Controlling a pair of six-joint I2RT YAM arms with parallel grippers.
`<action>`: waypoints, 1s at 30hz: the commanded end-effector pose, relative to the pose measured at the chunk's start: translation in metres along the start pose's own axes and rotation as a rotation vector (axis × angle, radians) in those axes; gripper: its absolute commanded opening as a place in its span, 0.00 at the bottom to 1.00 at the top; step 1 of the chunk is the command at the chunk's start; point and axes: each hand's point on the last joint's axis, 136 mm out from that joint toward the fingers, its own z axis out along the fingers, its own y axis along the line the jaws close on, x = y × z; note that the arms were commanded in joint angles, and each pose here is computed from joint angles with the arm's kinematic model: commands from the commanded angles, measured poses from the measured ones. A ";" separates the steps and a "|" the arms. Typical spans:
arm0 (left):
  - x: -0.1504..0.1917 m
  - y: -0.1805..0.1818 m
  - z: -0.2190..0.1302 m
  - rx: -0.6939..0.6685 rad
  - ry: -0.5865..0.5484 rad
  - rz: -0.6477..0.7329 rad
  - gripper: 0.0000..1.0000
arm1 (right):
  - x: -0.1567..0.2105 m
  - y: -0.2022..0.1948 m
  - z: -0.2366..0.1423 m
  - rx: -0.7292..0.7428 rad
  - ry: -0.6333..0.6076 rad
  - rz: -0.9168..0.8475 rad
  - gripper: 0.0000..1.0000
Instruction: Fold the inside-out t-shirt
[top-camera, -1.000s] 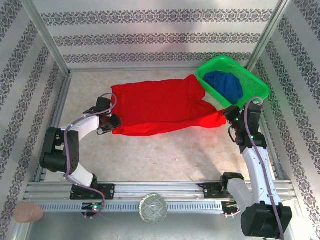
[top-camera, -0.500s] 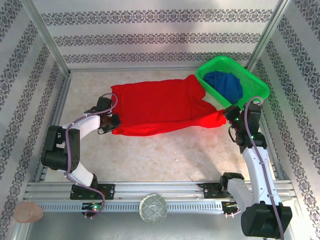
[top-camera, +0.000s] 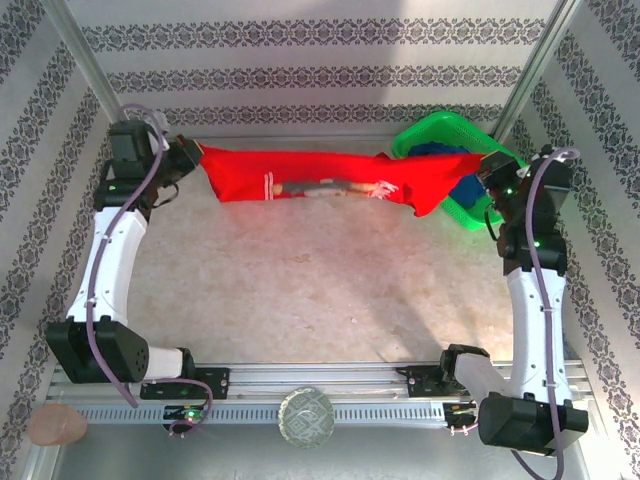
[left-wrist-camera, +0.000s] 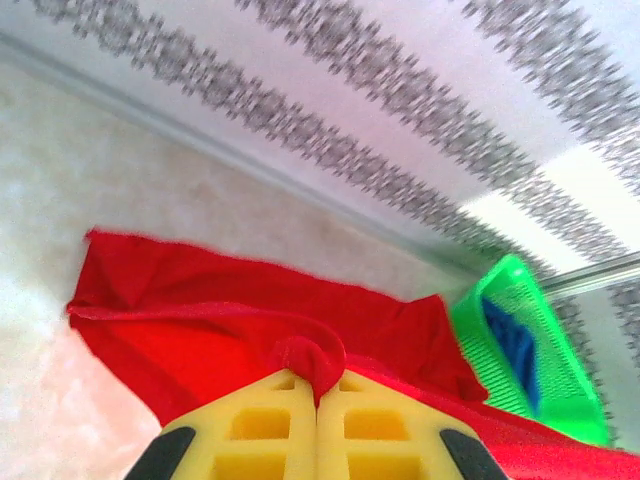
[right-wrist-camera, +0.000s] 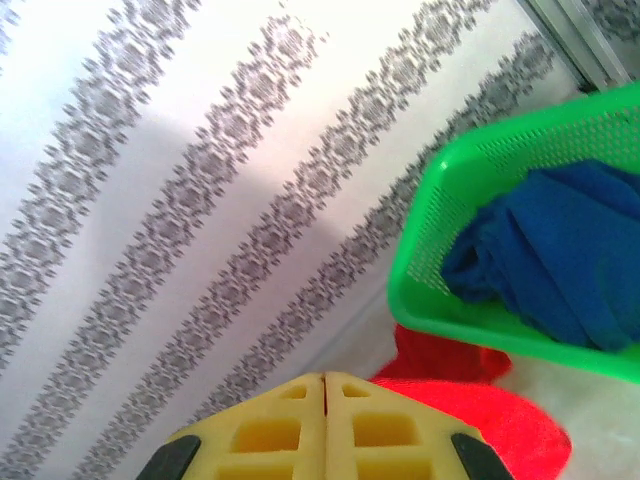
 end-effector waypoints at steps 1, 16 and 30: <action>-0.002 -0.019 -0.006 0.107 0.033 -0.031 0.00 | -0.018 0.019 -0.007 -0.051 -0.033 0.003 0.00; -0.106 -0.145 -0.149 0.423 -0.372 0.011 0.00 | -0.105 0.164 -0.137 -0.432 -0.249 -0.034 0.00; -0.147 -0.099 -0.043 0.322 -0.222 -0.097 0.00 | -0.126 0.217 -0.119 -0.557 -0.221 -0.061 0.00</action>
